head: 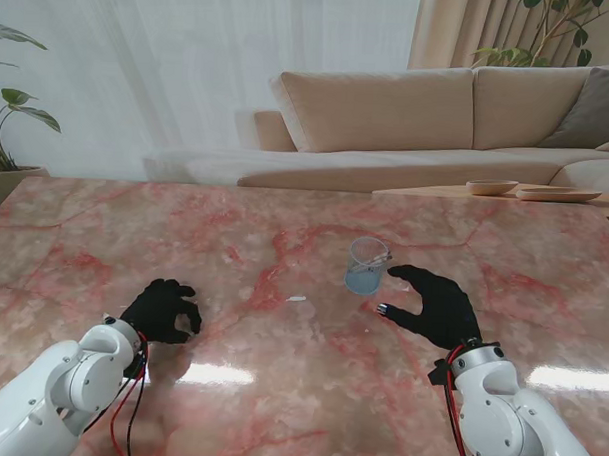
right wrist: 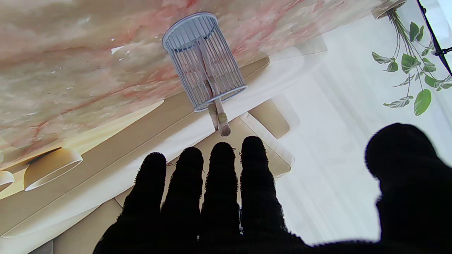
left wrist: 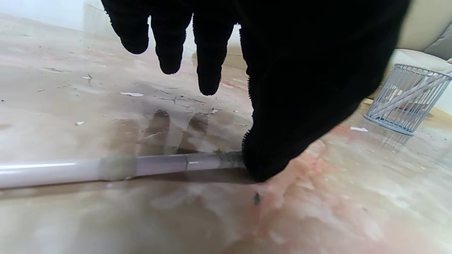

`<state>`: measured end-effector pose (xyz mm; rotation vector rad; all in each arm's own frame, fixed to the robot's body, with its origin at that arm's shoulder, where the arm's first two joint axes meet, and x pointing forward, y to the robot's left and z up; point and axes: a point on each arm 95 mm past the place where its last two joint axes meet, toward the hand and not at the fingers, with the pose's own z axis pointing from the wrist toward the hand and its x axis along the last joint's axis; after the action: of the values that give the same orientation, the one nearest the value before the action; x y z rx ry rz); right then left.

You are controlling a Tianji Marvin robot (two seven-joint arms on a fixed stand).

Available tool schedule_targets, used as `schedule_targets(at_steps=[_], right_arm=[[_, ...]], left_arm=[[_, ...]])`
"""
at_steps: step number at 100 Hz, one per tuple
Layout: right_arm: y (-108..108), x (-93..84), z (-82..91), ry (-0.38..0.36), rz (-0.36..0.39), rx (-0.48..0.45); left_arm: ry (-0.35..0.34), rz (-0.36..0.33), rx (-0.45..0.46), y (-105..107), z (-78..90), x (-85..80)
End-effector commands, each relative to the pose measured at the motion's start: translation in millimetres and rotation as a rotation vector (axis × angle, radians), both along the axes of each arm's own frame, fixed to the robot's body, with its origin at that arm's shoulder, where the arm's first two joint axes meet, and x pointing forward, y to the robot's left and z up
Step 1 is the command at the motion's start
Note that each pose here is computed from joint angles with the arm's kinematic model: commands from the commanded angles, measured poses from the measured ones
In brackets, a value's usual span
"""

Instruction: Insert makeup brushes into the holder

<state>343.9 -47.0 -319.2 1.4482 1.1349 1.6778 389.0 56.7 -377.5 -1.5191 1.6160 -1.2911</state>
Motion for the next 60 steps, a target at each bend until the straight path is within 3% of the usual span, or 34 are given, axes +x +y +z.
schedule_targets(at_steps=[1, 36, 60], right_arm=[[0, -2.5, -5.3, 0.023, -0.005, 0.006], [1, -2.9, -6.3, 0.03, -0.007, 0.015], [2, -2.7, -7.1, 0.027, -0.018, 0.027]], left_arm=[[0.026, -0.005, 0.012, 4, -6.0, -5.3], [-0.03, -0.009, 0.079, 18, 5.3, -9.9], [-0.031, -0.018, 0.076, 18, -3.3, -16.6]])
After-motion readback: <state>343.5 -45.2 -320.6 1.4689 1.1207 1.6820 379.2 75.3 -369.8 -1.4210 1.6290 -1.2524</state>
